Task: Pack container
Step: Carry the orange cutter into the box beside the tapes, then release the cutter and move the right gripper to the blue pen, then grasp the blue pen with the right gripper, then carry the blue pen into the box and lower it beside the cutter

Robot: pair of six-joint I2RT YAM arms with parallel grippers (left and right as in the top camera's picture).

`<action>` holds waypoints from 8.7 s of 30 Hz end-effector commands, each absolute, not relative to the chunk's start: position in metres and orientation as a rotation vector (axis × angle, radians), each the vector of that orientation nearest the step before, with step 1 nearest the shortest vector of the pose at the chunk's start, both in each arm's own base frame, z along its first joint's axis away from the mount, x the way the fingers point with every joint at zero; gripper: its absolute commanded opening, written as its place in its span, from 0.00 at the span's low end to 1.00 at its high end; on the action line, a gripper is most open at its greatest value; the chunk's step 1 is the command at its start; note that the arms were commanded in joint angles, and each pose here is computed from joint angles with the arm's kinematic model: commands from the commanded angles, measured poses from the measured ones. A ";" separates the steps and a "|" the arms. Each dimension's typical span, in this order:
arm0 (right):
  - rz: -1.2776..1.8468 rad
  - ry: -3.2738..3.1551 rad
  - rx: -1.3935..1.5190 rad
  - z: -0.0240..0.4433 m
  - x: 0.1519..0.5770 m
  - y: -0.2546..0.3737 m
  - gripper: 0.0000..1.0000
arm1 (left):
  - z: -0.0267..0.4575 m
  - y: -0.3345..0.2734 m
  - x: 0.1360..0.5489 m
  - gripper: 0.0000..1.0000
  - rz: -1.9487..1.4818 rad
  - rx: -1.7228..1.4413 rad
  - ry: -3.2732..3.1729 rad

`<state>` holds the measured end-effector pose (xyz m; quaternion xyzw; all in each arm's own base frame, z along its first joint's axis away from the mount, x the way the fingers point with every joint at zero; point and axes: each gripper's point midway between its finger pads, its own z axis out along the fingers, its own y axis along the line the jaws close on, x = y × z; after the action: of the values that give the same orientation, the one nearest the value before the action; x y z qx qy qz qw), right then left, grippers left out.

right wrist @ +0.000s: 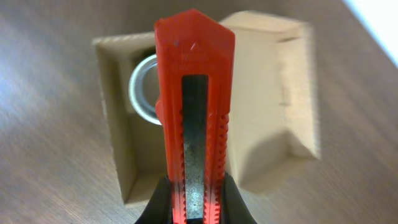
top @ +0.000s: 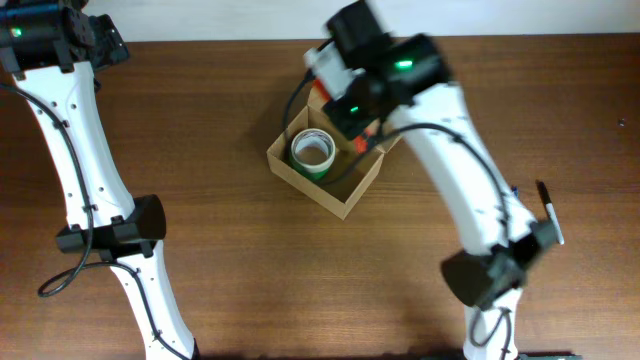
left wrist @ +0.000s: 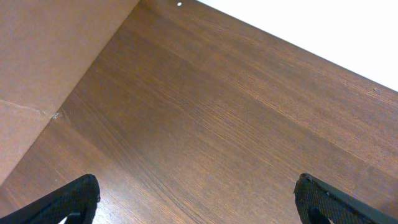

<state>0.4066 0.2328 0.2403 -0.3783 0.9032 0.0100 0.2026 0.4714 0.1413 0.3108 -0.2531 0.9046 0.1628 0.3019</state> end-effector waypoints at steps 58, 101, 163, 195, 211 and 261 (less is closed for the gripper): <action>0.216 2.804 -1.450 0.063 0.372 0.280 0.29 | 0.326 0.143 0.465 1.00 0.438 -0.664 2.366; -0.238 2.521 -0.337 0.326 0.417 0.025 0.51 | 0.326 0.143 0.465 1.00 0.438 -0.664 2.366; -0.045 3.236 0.365 -0.001 0.307 -0.128 0.59 | 0.326 0.143 0.465 1.00 0.438 -0.664 2.366; -0.143 3.314 0.191 -0.017 0.300 -0.138 0.40 | 0.326 0.143 0.465 1.00 0.439 -0.664 2.366; 0.026 3.284 0.217 -0.018 0.306 -0.121 0.04 | 0.326 0.143 0.465 1.00 0.439 -0.664 2.366; 0.138 2.594 -1.064 0.183 0.433 0.263 0.04 | 0.326 0.143 0.465 1.00 0.438 -0.664 2.366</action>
<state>0.4376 0.2463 0.2062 -0.3701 0.9083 0.0349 0.1917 0.4714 0.1413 0.3108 -0.2531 0.9046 0.1628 0.3019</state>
